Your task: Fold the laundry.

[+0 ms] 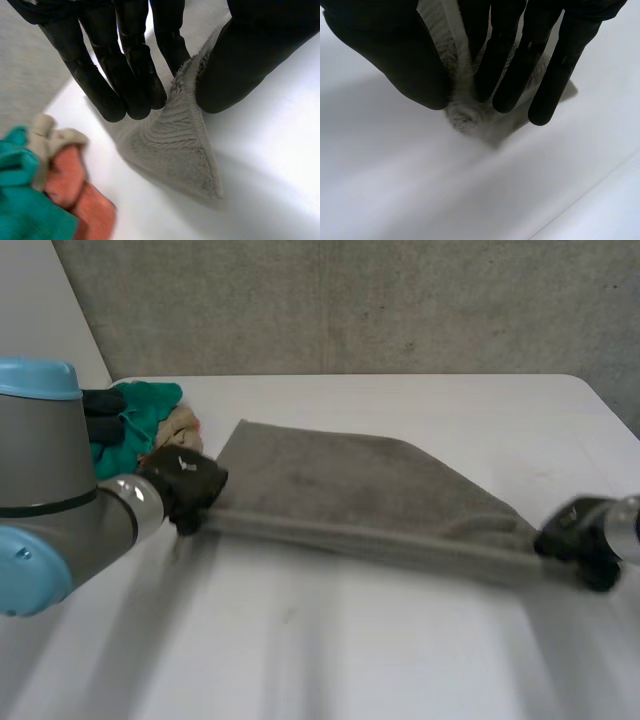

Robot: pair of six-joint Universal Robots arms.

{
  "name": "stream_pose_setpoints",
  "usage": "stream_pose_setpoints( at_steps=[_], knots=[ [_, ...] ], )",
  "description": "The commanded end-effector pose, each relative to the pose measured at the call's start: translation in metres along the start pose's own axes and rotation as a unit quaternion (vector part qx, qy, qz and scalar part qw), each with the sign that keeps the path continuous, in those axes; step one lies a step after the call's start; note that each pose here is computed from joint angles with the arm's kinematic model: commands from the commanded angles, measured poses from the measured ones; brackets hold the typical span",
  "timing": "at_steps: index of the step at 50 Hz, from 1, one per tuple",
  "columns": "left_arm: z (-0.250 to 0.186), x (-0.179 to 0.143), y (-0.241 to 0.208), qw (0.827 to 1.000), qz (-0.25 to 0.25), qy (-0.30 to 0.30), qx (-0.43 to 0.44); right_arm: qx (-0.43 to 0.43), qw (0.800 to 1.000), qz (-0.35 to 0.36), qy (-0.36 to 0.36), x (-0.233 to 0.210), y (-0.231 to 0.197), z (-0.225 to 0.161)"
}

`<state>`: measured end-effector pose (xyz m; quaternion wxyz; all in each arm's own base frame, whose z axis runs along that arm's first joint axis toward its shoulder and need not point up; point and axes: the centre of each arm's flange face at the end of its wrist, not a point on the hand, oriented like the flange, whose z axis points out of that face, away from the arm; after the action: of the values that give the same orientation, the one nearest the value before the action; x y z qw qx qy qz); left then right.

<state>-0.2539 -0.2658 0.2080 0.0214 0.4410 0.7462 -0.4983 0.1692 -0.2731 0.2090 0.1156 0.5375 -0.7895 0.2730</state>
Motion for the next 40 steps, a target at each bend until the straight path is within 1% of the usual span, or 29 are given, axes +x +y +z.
stream_pose_setpoints(
  at_steps=[1, 4, 5, 8, 9, 11, 12, 14, 15, 16, 18, 19, 22, 23, 24, 25, 26, 30, 31, 34, 35, 37, 38, 39, 40],
  knots=[
    [0.002, 0.011, 0.011, 0.998, 0.037, 0.041, -0.045, -0.033, 0.999, -0.021, -0.022, 0.002, 0.006, 0.003],
    [0.015, 0.006, 0.006, 0.999, 0.036, 0.028, -0.029, -0.004, 1.000, -0.013, 0.020, 0.014, -0.004, 0.012],
    [0.025, 0.001, -0.001, 0.999, 0.035, 0.014, -0.012, 0.018, 0.999, -0.004, 0.048, 0.021, -0.012, 0.018],
    [0.039, -0.013, -0.018, 0.999, 0.030, -0.020, 0.028, 0.059, 0.993, 0.010, 0.102, 0.038, -0.027, 0.024],
    [0.047, -0.026, -0.034, 0.997, 0.023, -0.051, 0.061, 0.089, 0.985, 0.018, 0.145, 0.053, -0.039, 0.025],
    [0.051, -0.042, -0.055, 0.991, 0.013, -0.087, 0.103, 0.128, 0.972, 0.027, 0.195, 0.071, -0.054, 0.023],
    [0.052, -0.060, -0.078, 0.980, 0.002, -0.123, 0.154, 0.171, 0.953, 0.036, 0.248, 0.090, -0.070, 0.015],
    [0.047, -0.078, -0.105, 0.964, -0.009, -0.161, 0.212, 0.218, 0.926, 0.047, 0.304, 0.110, -0.086, 0.003],
    [0.044, -0.088, -0.117, 0.954, -0.014, -0.179, 0.241, 0.242, 0.910, 0.053, 0.334, 0.121, -0.094, -0.005],
    [0.036, -0.107, -0.142, 0.929, -0.020, -0.215, 0.299, 0.293, 0.870, 0.066, 0.391, 0.142, -0.108, -0.024],
    [0.022, -0.124, -0.165, 0.901, -0.027, -0.249, 0.354, 0.342, 0.828, 0.080, 0.436, 0.158, -0.120, -0.043],
    [0.009, -0.139, -0.183, 0.873, -0.034, -0.274, 0.402, 0.388, 0.786, 0.092, 0.471, 0.170, -0.129, -0.063],
    [-0.006, -0.152, -0.199, 0.843, -0.041, -0.293, 0.450, 0.457, 0.719, 0.108, 0.512, 0.183, -0.140, -0.094],
    [-0.012, -0.157, -0.205, 0.832, -0.045, -0.297, 0.467, 0.494, 0.680, 0.113, 0.531, 0.189, -0.144, -0.112],
    [-0.015, -0.157, -0.207, 0.830, -0.045, -0.297, 0.470, 0.509, 0.664, 0.112, 0.536, 0.190, -0.146, -0.118],
    [-0.017, -0.157, -0.208, 0.830, -0.046, -0.294, 0.472, 0.518, 0.656, 0.109, 0.538, 0.190, -0.148, -0.122],
    [-0.017, -0.157, -0.207, 0.832, -0.046, -0.292, 0.469, 0.522, 0.654, 0.106, 0.538, 0.190, -0.148, -0.123],
    [-0.012, -0.152, -0.193, 0.857, -0.056, -0.278, 0.430, 0.519, 0.675, 0.095, 0.516, 0.182, -0.148, -0.115],
    [-0.009, -0.153, -0.183, 0.868, -0.062, -0.275, 0.408, 0.510, 0.693, 0.096, 0.501, 0.178, -0.147, -0.107],
    [-0.002, -0.152, -0.165, 0.886, -0.071, -0.271, 0.369, 0.492, 0.723, 0.100, 0.475, 0.170, -0.142, -0.091],
    [0.002, -0.149, -0.152, 0.898, -0.076, -0.264, 0.343, 0.478, 0.744, 0.102, 0.456, 0.162, -0.139, -0.079],
    [0.007, -0.142, -0.138, 0.910, -0.079, -0.255, 0.317, 0.462, 0.766, 0.105, 0.435, 0.154, -0.135, -0.066],
    [0.010, -0.138, -0.130, 0.917, -0.082, -0.249, 0.302, 0.441, 0.790, 0.109, 0.411, 0.146, -0.127, -0.052],
    [0.016, -0.127, -0.114, 0.929, -0.086, -0.233, 0.273, 0.431, 0.802, 0.112, 0.398, 0.140, -0.124, -0.045],
    [0.019, -0.121, -0.105, 0.936, -0.088, -0.223, 0.258, 0.419, 0.815, 0.114, 0.383, 0.134, -0.119, -0.037]
  ],
)
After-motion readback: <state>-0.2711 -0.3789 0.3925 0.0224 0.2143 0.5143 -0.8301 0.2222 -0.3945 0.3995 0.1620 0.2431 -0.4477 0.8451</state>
